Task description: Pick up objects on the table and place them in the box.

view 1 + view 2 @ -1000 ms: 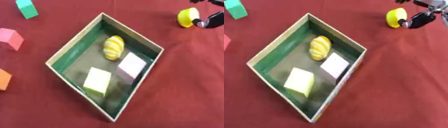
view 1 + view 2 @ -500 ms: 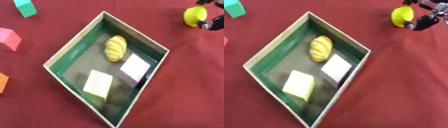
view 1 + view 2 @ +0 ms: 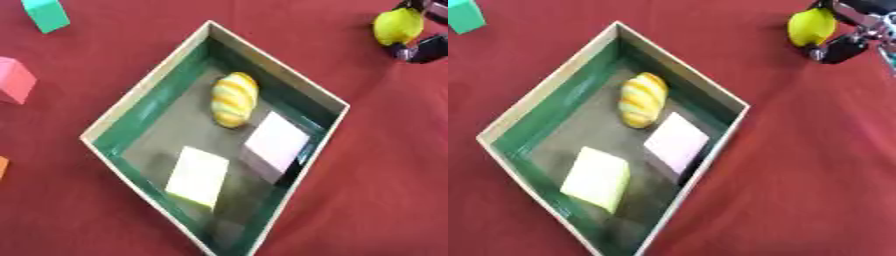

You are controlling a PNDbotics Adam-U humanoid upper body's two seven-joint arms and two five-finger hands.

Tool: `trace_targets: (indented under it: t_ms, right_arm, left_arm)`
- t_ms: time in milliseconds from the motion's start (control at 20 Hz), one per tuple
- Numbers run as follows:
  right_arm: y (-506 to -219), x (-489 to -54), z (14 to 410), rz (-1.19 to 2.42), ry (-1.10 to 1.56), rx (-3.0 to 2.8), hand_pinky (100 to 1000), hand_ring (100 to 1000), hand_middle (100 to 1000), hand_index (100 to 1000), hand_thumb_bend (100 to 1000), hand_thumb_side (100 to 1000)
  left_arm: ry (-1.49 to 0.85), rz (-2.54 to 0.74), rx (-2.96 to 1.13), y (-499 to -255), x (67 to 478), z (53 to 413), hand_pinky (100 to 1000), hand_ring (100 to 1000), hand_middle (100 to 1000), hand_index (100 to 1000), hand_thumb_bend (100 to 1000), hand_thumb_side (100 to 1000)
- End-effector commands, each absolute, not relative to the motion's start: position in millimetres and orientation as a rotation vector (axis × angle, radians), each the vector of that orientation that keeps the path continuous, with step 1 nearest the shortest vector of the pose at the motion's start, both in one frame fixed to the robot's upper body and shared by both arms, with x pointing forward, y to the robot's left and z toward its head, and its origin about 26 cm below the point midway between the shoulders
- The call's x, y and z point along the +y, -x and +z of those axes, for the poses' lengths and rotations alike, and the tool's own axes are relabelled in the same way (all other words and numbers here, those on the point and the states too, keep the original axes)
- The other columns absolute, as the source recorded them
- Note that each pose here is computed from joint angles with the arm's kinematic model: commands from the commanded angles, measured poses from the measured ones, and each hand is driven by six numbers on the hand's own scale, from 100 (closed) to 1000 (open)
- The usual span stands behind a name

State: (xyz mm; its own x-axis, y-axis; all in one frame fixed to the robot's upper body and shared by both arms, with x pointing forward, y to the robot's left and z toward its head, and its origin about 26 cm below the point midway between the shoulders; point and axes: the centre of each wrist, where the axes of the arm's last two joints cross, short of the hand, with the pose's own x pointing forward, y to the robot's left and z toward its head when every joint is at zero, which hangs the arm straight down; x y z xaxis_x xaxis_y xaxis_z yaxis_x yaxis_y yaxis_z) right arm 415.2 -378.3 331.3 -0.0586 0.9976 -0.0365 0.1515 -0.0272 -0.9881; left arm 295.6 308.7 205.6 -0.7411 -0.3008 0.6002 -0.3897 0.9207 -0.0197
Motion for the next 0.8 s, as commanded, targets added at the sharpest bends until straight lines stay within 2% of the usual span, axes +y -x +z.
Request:
trace_targets:
  t_ms: [50,200,600,800]
  right_arm:
    - [-413.3,-379.4,340.2,1.176,1.351,-1.389,835,780,586,731,173,100]
    - [-409.8,-373.0,346.4,1.182,1.327,-1.444,833,769,592,720,102,100]
    - [-400.3,-361.8,361.0,1.219,1.274,-1.476,834,770,592,723,100,100]
    - [-388.4,-342.5,366.2,1.296,1.240,-1.544,829,752,580,713,100,100]
  left_arm:
    - [-0.495,0.182,-2.494,-292.3,310.5,214.2,737,560,563,793,100,364]
    - [-0.499,0.179,-2.492,-292.1,310.9,213.8,737,561,564,794,100,364]
    - [-0.515,0.162,-2.493,-291.9,311.9,214.4,739,564,566,794,100,357]
    - [-0.523,0.155,-2.493,-291.7,312.4,214.3,740,566,568,794,100,352]
